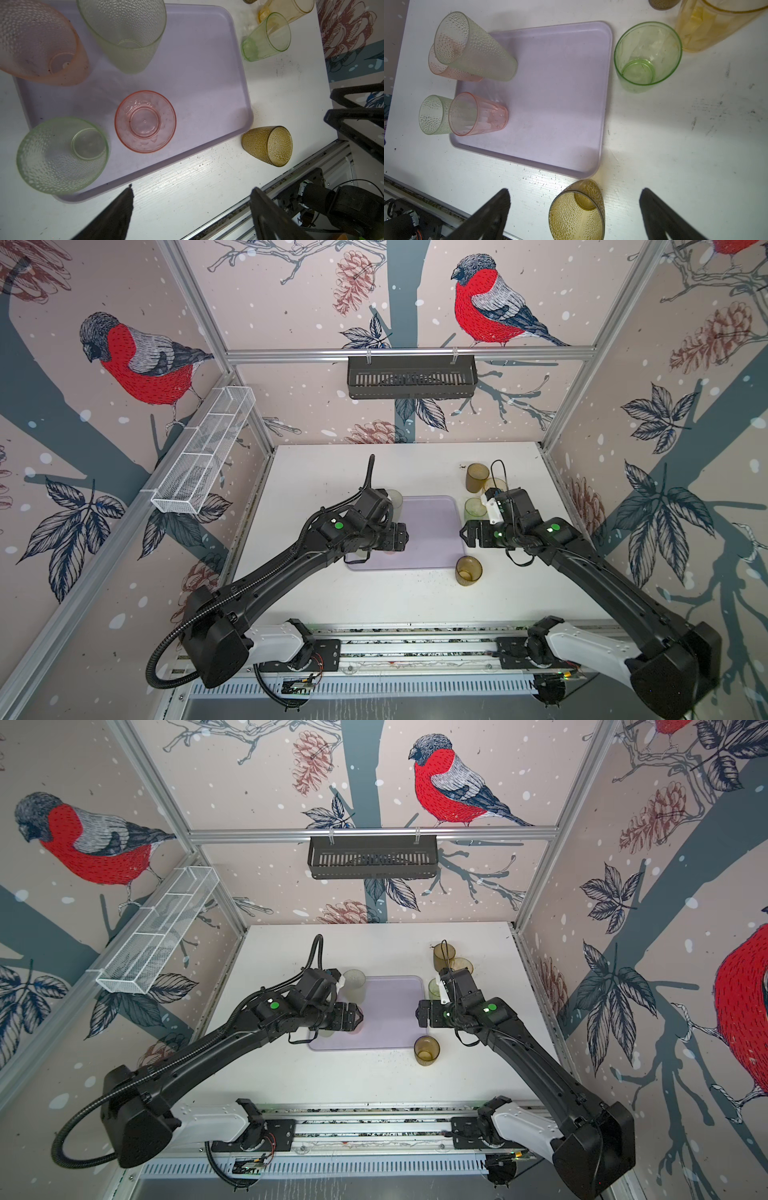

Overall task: Place the glasses into the tray
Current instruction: 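Lower the right gripper around the rim of the dark amber cup beside the tray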

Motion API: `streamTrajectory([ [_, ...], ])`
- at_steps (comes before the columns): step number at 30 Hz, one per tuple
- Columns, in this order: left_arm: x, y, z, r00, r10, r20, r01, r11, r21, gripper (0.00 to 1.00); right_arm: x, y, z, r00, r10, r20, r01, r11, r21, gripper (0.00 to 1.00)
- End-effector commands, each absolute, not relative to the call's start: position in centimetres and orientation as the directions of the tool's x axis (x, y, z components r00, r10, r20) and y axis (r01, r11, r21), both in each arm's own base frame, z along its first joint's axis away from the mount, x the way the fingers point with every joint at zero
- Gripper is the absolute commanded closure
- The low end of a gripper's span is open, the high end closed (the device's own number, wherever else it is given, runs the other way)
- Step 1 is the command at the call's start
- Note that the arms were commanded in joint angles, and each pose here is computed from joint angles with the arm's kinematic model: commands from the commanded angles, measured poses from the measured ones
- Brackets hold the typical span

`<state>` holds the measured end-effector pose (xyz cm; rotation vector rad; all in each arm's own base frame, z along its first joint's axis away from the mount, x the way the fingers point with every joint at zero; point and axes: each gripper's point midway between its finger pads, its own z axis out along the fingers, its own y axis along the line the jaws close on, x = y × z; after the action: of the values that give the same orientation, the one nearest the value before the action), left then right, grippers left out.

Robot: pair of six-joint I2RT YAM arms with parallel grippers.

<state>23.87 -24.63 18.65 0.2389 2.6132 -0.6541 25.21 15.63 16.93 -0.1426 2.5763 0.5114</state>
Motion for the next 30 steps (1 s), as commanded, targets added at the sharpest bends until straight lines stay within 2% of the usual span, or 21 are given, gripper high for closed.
streamTrajectory([
  [1,24.1,-25.2,19.5,-0.869,0.069,-0.490,0.307,0.852,-0.425,0.08,25.0,15.0,16.3,-0.877,0.026,-0.481,-0.149,0.935,0.322,0.02],
  [4,23.8,-25.4,19.3,-0.868,0.079,-0.491,0.324,0.838,-0.439,0.03,24.6,14.8,15.5,-0.890,0.037,-0.454,-0.125,0.938,0.322,0.03],
  [18,22.6,-26.3,20.4,-0.843,0.113,-0.525,0.407,0.773,-0.487,0.02,22.0,13.5,13.0,-0.919,0.060,-0.390,-0.068,0.950,0.306,0.06],
  [24,22.5,-26.6,19.9,-0.835,0.135,-0.534,0.434,0.759,-0.486,0.02,22.5,13.3,12.0,-0.926,0.043,-0.374,-0.066,0.960,0.271,0.11],
  [30,22.5,-26.7,20.1,-0.820,0.156,-0.551,0.462,0.749,-0.474,0.02,21.9,13.4,11.2,-0.939,0.032,-0.343,-0.063,0.963,0.262,0.20],
])
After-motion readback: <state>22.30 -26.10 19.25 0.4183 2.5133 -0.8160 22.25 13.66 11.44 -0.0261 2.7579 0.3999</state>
